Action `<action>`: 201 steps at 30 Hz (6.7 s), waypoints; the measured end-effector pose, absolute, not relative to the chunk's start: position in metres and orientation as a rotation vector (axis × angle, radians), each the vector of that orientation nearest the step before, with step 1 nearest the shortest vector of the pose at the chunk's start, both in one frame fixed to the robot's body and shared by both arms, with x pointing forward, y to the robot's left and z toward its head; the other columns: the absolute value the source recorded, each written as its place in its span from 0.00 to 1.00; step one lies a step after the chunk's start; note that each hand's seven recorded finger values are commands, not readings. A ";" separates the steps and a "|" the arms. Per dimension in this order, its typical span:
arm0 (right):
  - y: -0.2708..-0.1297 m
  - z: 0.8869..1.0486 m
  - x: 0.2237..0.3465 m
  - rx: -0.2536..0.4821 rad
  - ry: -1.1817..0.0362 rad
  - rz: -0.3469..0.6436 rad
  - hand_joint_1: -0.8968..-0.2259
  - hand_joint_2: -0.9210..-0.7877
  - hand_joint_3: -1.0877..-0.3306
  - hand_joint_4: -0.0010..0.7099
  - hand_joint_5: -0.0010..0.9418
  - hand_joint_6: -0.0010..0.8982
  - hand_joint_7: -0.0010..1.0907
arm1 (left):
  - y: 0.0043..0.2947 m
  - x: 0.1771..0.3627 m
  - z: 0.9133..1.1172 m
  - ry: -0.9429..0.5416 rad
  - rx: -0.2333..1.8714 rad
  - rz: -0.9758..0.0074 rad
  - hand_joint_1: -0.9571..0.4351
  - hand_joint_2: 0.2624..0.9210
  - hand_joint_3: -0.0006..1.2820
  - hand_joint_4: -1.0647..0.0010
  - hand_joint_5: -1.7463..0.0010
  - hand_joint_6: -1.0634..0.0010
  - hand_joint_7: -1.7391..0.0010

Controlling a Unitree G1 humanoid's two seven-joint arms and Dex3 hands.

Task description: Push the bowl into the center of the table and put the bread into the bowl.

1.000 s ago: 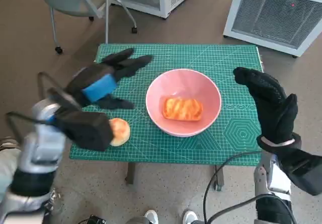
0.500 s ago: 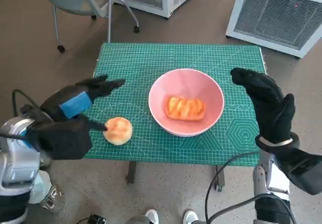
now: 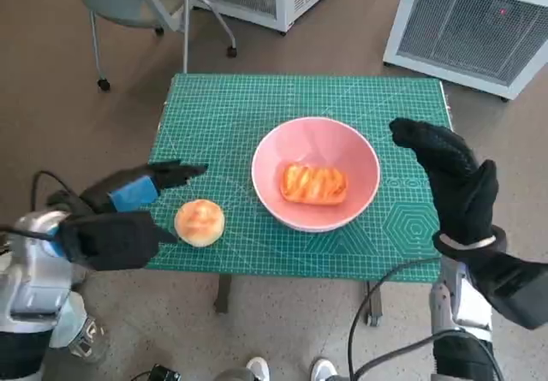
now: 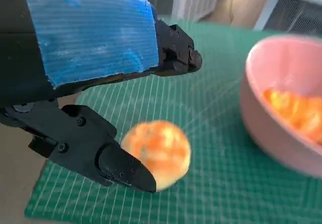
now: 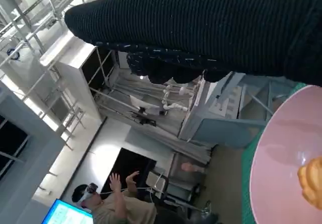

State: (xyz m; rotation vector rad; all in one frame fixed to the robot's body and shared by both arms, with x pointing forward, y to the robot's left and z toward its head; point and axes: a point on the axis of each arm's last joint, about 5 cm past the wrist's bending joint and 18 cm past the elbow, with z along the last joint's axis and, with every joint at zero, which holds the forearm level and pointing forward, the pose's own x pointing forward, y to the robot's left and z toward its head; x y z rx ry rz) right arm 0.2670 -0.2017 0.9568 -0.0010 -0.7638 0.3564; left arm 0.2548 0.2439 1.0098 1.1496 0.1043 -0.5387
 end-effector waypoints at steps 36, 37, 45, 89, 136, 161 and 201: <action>-0.203 0.961 0.267 -0.011 -0.759 0.378 0.38 0.00 0.45 0.11 0.00 0.00 0.34 | 0.200 0.307 0.934 0.201 1.367 -0.436 0.69 0.95 0.04 0.29 0.37 0.34 0.46; -0.204 0.961 0.266 -0.012 -0.760 0.377 0.38 0.00 0.45 0.11 0.00 0.00 0.34 | 0.202 0.307 0.933 0.188 1.371 -0.434 0.69 0.96 0.04 0.30 0.36 0.34 0.44; -0.205 0.961 0.266 -0.015 -0.758 0.370 0.38 0.00 0.45 0.11 0.00 0.00 0.34 | 0.205 0.302 0.933 0.123 1.374 -0.463 0.69 0.98 0.04 0.32 0.33 0.38 0.38; -0.203 0.959 0.268 -0.005 -0.750 0.370 0.38 0.00 0.45 0.11 0.00 0.00 0.33 | 0.139 0.283 1.030 -0.448 1.089 -0.256 0.69 0.97 0.02 0.23 0.37 0.34 0.41; -0.206 0.957 0.257 -0.017 -0.771 0.313 0.40 0.00 0.46 0.12 0.01 0.00 0.33 | 0.085 0.312 0.989 -0.465 1.062 -0.576 0.36 0.95 0.01 0.92 1.00 0.78 0.99; -0.196 0.972 0.255 -0.022 -0.816 0.339 0.40 0.00 0.46 0.12 0.00 0.00 0.33 | 0.139 0.294 1.003 -0.770 0.192 -0.515 0.27 1.00 0.27 0.83 0.98 0.71 0.96; -0.187 1.018 0.266 -0.134 -0.897 0.332 0.41 0.00 0.48 0.17 0.01 0.00 0.42 | 0.149 0.294 1.001 -0.753 -0.077 -0.550 0.26 1.00 0.32 0.83 0.99 0.77 0.93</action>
